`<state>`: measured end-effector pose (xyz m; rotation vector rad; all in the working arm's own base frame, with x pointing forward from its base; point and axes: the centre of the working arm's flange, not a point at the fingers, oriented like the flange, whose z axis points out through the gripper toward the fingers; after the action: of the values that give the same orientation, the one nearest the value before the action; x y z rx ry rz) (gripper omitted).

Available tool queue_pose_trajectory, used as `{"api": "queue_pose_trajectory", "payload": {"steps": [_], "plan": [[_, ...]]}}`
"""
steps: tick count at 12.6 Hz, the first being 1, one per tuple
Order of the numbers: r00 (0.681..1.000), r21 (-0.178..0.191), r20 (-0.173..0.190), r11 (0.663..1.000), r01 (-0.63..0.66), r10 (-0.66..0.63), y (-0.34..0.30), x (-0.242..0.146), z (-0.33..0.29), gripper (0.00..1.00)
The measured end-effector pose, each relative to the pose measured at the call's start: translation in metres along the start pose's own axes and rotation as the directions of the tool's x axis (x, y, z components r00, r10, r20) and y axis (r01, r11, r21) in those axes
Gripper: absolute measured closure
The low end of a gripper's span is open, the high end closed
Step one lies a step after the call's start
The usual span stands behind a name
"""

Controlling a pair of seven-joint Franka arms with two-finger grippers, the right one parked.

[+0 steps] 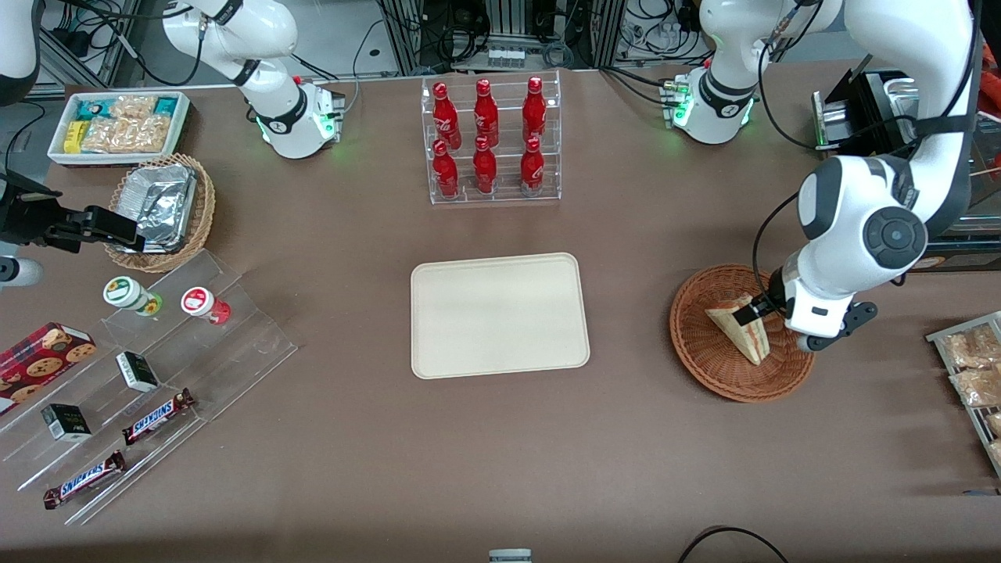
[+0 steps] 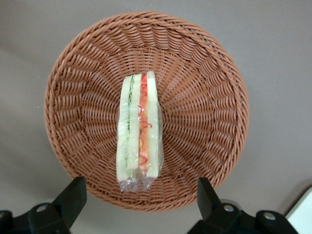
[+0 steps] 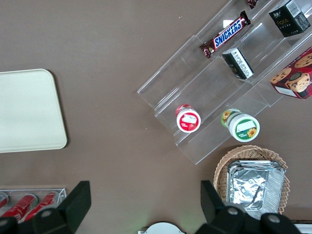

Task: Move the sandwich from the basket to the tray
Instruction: 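Lower the left gripper and grasp the sandwich, lifting it from the basket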

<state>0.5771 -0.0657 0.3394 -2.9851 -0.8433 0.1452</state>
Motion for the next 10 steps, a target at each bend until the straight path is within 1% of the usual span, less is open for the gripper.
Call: {"api": "queue_pose_trajectory", "payload": {"steps": [3, 6, 10], "plan": [[1.0, -0.001, 0.006, 1.0, 0.025, -0.025, 0.001, 0.004, 0.021, 0.0], [0.999, -0.009, 0.004, 0.999, 0.033, -0.033, -0.001, 0.002, 0.049, 0.0], [0.999, 0.002, 0.024, 0.999, 0.043, -0.043, -0.007, 0.0, 0.081, 0.0]]}}
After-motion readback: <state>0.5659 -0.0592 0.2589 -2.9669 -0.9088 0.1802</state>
